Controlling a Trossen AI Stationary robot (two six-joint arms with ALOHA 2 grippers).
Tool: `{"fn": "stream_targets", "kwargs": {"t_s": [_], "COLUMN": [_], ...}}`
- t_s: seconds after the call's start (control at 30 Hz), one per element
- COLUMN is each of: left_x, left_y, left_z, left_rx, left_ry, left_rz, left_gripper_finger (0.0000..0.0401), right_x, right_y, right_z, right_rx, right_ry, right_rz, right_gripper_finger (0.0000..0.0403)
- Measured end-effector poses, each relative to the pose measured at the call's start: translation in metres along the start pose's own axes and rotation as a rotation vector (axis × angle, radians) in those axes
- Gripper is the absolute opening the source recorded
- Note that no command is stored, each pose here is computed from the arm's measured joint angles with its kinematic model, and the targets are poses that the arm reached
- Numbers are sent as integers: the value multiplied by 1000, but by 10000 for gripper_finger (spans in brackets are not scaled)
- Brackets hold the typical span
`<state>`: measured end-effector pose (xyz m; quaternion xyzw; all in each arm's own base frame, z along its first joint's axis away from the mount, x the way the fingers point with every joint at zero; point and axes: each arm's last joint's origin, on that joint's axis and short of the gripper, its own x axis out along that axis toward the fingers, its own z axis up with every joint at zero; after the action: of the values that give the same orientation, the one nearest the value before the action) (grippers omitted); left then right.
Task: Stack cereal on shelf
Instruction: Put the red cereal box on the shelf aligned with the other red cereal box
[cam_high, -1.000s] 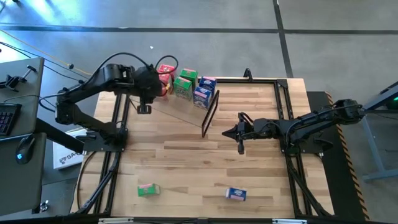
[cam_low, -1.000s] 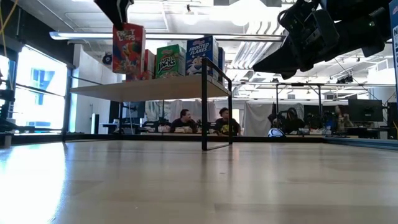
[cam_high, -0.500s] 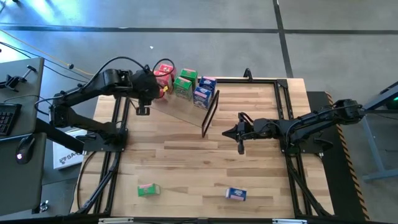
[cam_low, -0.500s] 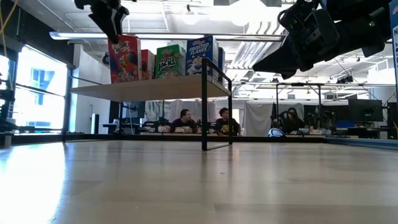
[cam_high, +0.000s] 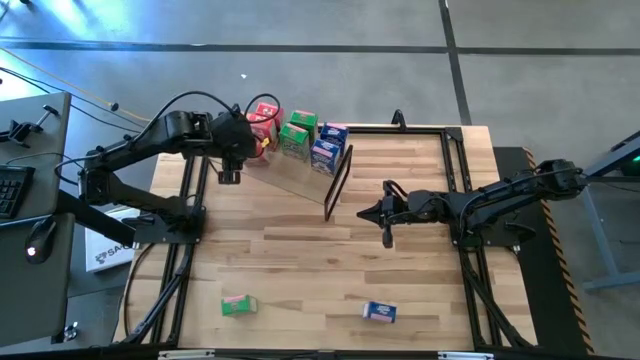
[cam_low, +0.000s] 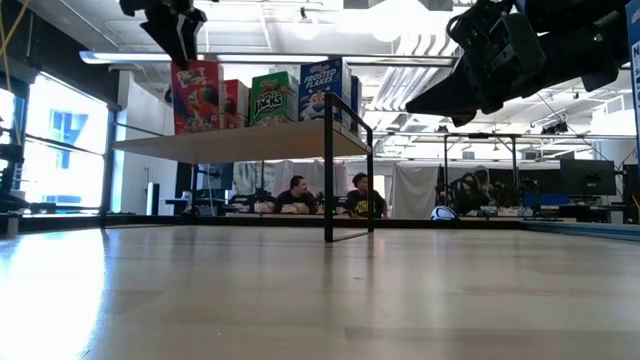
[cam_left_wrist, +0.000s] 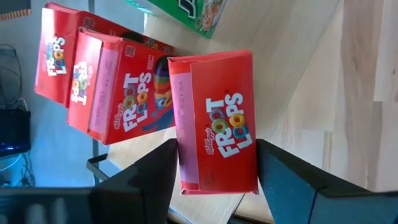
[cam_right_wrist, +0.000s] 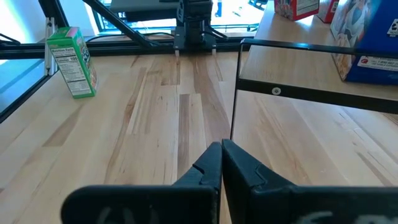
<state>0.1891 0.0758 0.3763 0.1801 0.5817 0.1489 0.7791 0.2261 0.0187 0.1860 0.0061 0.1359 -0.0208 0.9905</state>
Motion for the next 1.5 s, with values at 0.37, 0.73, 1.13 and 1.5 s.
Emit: {"fn": "stream_targets", "kwargs": {"t_s": [0.37,0.73,1.13,1.5], "left_x": [-8,-34,26,31], "left_y": [6,7,-46,-37], "left_z": [3,-3,-13,-11], "left_rx": [33,-167,-256,-291], "left_ry": [-24,-95,56,7], "left_rz": [73,-29,85,203], "left_gripper_finger": [205,180,25,4], "right_x": [0,0,0,0], "right_y": [0,0,-1,-2], "right_z": [0,0,-3,-4], "right_rx": [3,3,-3,-5], "right_ry": [0,1,30,38], "right_rz": [0,-1,-20,-23], "right_gripper_finger": [1,1,1,1]}}
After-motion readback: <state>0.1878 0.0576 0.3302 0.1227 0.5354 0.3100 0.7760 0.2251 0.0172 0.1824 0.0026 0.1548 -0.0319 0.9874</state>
